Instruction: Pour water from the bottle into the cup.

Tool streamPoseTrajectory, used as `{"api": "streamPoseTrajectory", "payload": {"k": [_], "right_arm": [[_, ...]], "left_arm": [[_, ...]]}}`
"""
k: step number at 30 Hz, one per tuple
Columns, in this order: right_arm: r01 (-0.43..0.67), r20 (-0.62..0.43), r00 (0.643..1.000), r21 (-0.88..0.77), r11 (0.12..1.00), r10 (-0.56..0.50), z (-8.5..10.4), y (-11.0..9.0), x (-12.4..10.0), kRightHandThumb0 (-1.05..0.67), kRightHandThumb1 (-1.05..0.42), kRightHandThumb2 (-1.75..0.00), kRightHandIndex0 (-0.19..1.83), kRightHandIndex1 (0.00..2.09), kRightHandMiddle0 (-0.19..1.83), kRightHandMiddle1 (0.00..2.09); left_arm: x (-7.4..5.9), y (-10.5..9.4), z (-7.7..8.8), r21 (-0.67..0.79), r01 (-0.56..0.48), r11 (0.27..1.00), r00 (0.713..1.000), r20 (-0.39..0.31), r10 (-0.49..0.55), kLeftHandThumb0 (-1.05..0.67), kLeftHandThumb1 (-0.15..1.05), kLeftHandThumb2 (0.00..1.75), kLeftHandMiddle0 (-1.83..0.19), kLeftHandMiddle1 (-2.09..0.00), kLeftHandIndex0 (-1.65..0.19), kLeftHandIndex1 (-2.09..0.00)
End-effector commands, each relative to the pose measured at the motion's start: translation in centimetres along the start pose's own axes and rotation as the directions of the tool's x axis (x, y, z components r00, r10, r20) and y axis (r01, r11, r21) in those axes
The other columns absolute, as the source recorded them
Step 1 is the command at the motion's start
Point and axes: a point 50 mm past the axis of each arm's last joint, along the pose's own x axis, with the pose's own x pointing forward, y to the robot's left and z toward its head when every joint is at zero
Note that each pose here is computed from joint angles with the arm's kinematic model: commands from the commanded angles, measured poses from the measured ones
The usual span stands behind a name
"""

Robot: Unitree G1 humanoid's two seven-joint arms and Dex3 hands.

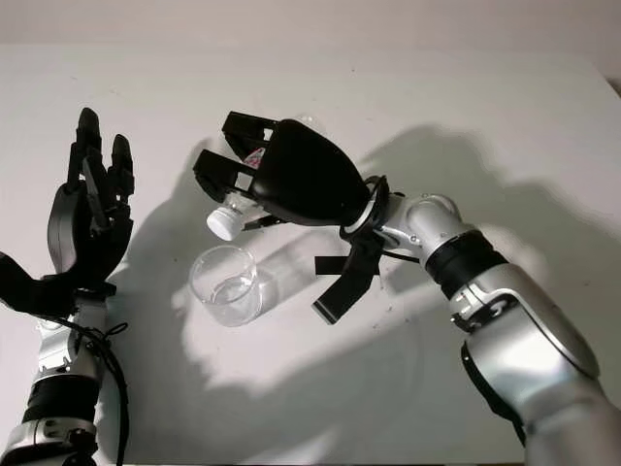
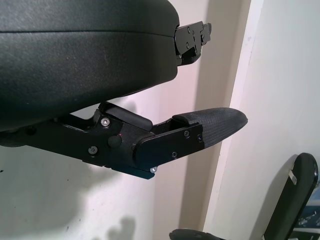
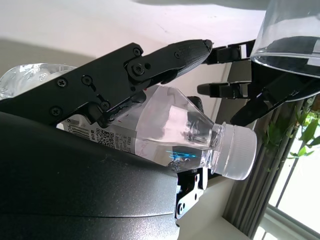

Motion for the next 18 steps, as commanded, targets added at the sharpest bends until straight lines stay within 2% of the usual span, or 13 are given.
{"api": "streamPoseTrajectory", "payload": {"k": [1, 2, 3, 8, 18], "right_arm": [[0.037, 0.05, 0.998, -0.047, 0.998, -0.034, -0.35, -0.88, 0.74, -0.54, -1.05, -0.15, 1.2, 2.09, 0.55, 1.9], [0.048, 0.063, 0.997, -0.063, 0.997, -0.044, -0.33, -0.93, 0.76, -0.54, -1.05, -0.11, 1.18, 2.09, 0.5, 1.77], [0.055, 0.077, 0.996, -0.08, 0.995, -0.049, -0.31, -0.96, 0.79, -0.54, -1.05, -0.1, 1.18, 2.09, 0.5, 1.74], [0.07, 0.108, 0.993, -0.132, 0.989, -0.056, -0.27, -1.07, 0.85, -0.53, -1.04, -0.09, 1.22, 2.09, 0.55, 1.81], [0.102, 0.144, 0.987, -0.188, 0.977, -0.075, -0.23, -1.33, 0.87, -0.51, -1.04, -0.08, 1.22, 2.09, 0.5, 1.76]], "left_arm": [[-0.26, -0.02, -0.27, 0.004, -0.006, 1.0, 1.0, -0.005, 0.006, -0.71, 1.05, 0.69, 0.19, 0.0, 0.19, 0.0], [-0.26, -0.02, -0.28, 0.002, -0.008, 1.0, 1.0, -0.005, 0.008, -0.71, 1.05, 0.69, 0.19, 0.0, 0.19, 0.0], [-0.26, -0.04, -0.27, 0.0, -0.008, 1.0, 1.0, -0.005, 0.008, -0.71, 1.05, 0.69, 0.19, 0.0, 0.19, 0.0], [-0.22, -0.04, -0.31, -0.001, -0.002, 1.0, 1.0, -0.006, 0.002, -0.71, 1.05, 0.69, 0.19, 0.0, 0.19, 0.0], [-0.19, -0.24, -0.35, -0.006, -0.009, 1.0, 1.0, -0.003, 0.009, -0.71, 1.05, 0.7, 0.19, 0.0, 0.19, 0.0]]}}
